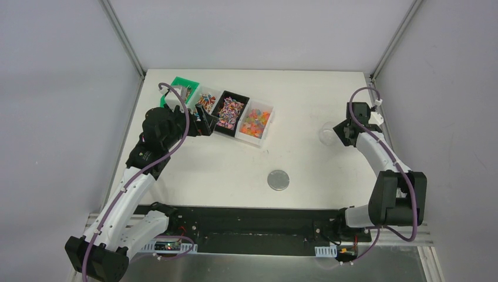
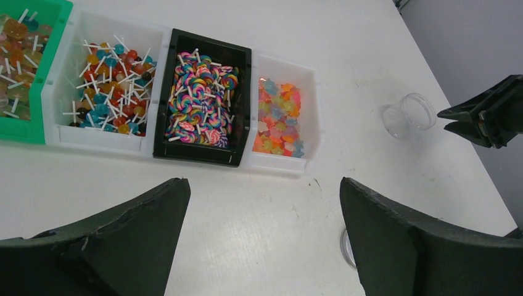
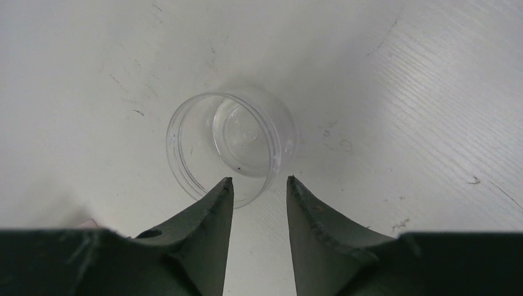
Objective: Pack the candies
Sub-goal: Pick up the packing bottle from the center of the board.
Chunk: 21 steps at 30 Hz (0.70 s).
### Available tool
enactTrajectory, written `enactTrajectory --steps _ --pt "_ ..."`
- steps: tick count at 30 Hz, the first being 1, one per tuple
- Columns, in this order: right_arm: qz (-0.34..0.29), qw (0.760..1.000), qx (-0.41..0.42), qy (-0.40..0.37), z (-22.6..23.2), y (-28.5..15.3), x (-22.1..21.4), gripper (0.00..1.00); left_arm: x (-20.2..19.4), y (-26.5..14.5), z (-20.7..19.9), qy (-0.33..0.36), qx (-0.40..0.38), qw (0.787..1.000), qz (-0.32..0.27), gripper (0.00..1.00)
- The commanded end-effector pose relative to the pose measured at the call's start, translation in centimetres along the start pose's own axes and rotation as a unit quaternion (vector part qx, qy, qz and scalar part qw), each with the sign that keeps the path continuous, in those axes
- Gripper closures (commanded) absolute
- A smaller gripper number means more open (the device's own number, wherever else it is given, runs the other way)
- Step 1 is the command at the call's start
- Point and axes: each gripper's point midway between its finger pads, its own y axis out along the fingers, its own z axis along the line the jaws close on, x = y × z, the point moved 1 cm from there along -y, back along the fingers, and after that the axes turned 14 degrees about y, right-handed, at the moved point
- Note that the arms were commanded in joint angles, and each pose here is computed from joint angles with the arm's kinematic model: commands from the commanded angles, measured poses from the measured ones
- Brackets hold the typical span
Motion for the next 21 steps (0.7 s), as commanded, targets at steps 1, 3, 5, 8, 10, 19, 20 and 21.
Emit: enactTrajectory --steps 1,3,5,8,10,19,20,21 --pt "0.012 0.999 0.028 0.015 1.2 1.1 -0.5 0.62 0.8 -0.3 -0.2 0.004 -0.001 1.000 -0.018 0.04" --pt "0.021 0.999 0.035 0.015 1.3 1.4 -1.0 0.62 0.8 -0.4 -0.2 0.004 -0.001 1.000 -0.019 0.04" --pt "0.026 0.999 0.044 0.015 1.4 1.7 -1.3 0.63 0.8 -0.4 -0.2 0.003 -0.002 1.000 -0.019 0.04" --pt "0.029 0.999 0.039 0.015 1.1 2.2 -1.7 0.65 0.9 -0.5 -0.2 0.003 -0.002 1.000 -0.020 0.04" --pt "0.029 0.999 0.033 0.013 0.9 2.4 -1.7 0.66 0.9 -0.5 -0.2 0.003 -0.001 1.000 -0.020 0.04" --pt "0.039 0.999 0.025 -0.005 0.4 2.7 -2.2 0.78 0.7 -0.2 -0.2 0.001 -0.001 1.000 -0.016 0.04" --pt "0.039 0.999 0.025 -0.009 0.4 2.7 -2.2 0.80 0.7 -0.2 -0.1 0.001 0.001 1.000 -0.016 0.04" --pt "0.038 0.999 0.028 -0.013 0.4 2.6 -2.1 0.81 0.7 -0.2 -0.1 0.001 0.001 1.000 -0.016 0.04"
